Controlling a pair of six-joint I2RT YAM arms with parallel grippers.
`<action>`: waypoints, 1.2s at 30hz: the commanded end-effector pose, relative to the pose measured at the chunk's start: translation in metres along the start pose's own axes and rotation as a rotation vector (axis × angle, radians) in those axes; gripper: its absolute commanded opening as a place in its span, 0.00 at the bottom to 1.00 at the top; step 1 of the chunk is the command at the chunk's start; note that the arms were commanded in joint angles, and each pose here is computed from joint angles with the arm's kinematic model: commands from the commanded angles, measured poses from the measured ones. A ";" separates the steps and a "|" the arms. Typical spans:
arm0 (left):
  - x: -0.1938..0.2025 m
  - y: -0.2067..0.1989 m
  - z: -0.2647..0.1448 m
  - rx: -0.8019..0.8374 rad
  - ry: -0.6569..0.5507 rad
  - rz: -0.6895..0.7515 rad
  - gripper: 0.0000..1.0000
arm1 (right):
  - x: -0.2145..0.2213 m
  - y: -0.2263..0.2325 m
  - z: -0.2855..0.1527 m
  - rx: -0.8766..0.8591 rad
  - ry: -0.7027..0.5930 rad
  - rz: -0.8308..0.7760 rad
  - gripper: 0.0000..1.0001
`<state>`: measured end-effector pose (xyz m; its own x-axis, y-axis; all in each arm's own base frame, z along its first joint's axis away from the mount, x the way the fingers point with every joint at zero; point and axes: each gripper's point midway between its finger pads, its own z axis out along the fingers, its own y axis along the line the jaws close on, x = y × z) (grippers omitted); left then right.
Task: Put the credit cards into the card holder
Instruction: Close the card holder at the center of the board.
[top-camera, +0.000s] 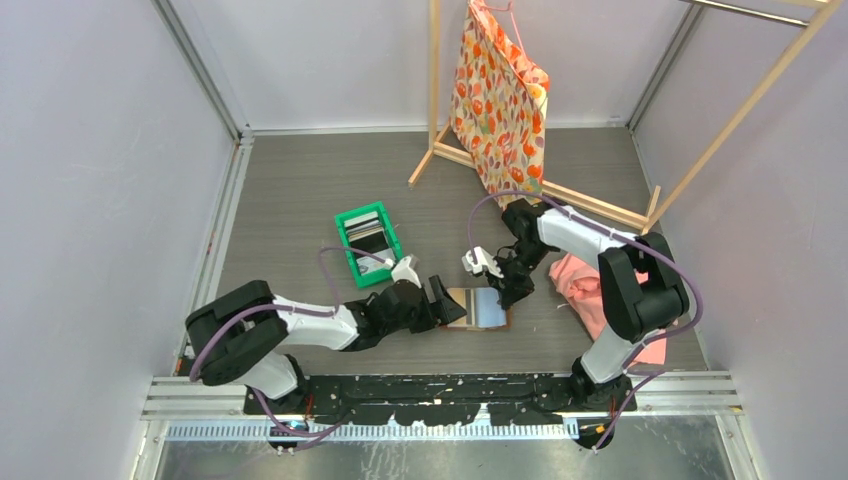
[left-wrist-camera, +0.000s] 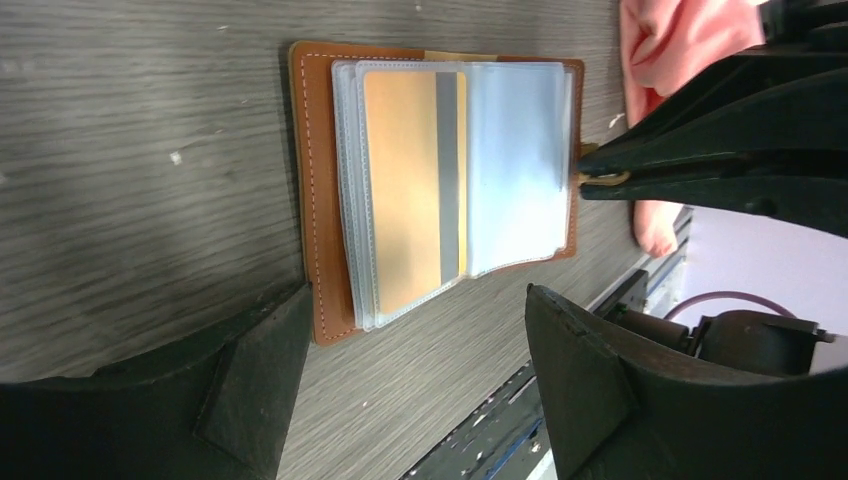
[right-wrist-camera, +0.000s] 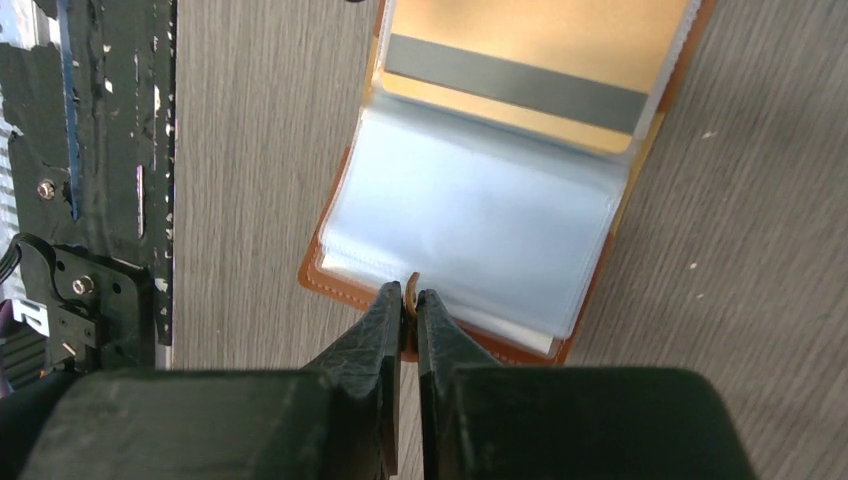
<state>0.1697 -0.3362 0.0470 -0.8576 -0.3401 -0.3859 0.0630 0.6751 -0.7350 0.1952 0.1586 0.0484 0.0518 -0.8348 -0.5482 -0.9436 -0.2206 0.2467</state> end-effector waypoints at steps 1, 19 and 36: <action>0.022 0.032 0.011 -0.065 0.057 -0.014 0.79 | 0.010 -0.005 0.004 -0.003 0.050 0.032 0.01; 0.013 -0.033 0.008 0.324 0.002 -0.056 0.74 | 0.043 -0.026 0.025 0.013 0.274 0.194 0.01; 0.014 -0.098 -0.001 0.660 0.073 -0.036 0.74 | 0.042 -0.027 0.027 0.001 0.279 0.236 0.01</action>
<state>0.1474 -0.3940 0.0595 -0.9223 -0.2631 -0.2831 0.2071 0.2821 -0.9368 0.1992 0.1415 0.0170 -0.1180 -0.9611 -0.2497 -0.9208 0.0117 0.3899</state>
